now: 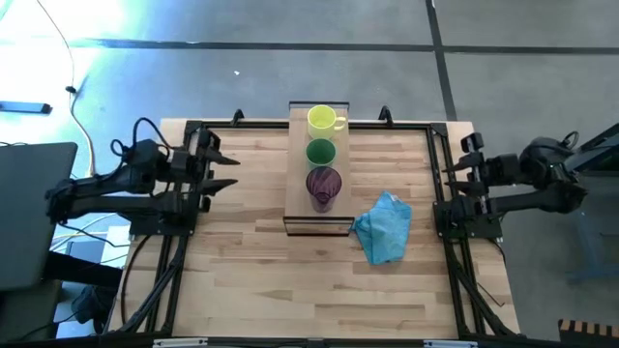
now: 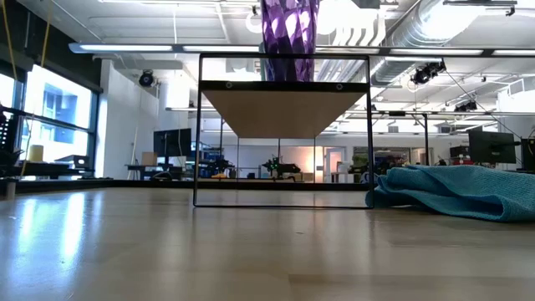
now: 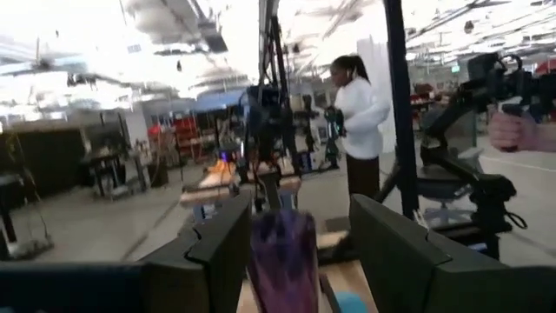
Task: Stack small to large cups/mugs on shelf
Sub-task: Return to Home Position
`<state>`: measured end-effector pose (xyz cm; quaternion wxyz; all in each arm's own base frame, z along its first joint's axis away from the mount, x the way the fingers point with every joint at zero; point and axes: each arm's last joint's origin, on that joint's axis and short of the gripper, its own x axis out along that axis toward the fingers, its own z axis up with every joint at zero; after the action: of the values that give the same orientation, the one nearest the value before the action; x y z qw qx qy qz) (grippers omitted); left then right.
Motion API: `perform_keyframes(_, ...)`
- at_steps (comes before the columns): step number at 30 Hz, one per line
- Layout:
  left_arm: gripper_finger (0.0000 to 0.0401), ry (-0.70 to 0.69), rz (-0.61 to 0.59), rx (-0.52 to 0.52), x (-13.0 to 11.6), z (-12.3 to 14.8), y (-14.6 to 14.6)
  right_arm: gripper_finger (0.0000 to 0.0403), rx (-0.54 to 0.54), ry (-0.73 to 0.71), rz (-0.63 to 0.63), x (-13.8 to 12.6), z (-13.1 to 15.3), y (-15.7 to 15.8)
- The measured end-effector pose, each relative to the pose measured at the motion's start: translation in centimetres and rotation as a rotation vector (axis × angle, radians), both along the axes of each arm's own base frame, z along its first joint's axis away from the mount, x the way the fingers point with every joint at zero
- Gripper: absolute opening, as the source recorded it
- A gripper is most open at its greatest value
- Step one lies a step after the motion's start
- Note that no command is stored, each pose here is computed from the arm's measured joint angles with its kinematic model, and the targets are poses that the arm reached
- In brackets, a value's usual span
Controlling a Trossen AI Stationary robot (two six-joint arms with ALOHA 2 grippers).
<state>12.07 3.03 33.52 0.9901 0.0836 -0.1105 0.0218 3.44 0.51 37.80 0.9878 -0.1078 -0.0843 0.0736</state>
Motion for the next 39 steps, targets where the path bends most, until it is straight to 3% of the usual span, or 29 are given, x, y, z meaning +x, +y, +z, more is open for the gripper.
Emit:
perform_keyframes(6, 0.0184, -0.063, 0.043, -0.067, -1.7, -0.9, -0.2, 0.0115, 0.109, -0.088, -0.104, -0.2, -3.6, -0.4)
perform_keyframes(10, 0.0184, -0.136, 0.0, -0.068, -2.9, -1.6, -1.0, 0.0115, 0.124, -0.217, -0.098, -0.1, -5.6, -0.4)
perform_keyframes(13, 0.0184, -0.177, 0.009, -0.083, -3.5, -2.2, -1.4, 0.0115, 0.152, -0.236, -0.094, -0.1, -6.3, -0.4)
perform_keyframes(20, 0.0184, -0.154, 0.061, -0.135, -2.8, -4.0, -2.0, 0.0115, 0.192, -0.178, -0.056, 0.8, -6.5, -0.2)
perform_keyframes(27, 0.0184, -0.162, 0.11, -0.097, -2.6, -5.8, -2.3, 0.0115, 0.182, -0.139, 0.008, 1.0, -6.8, 0.0)
perform_keyframes(39, 0.0184, -0.357, 0.058, -0.046, -4.7, -9.0, -2.6, 0.0115, 0.172, -0.14, 0.01, 1.0, -6.8, 0.0)
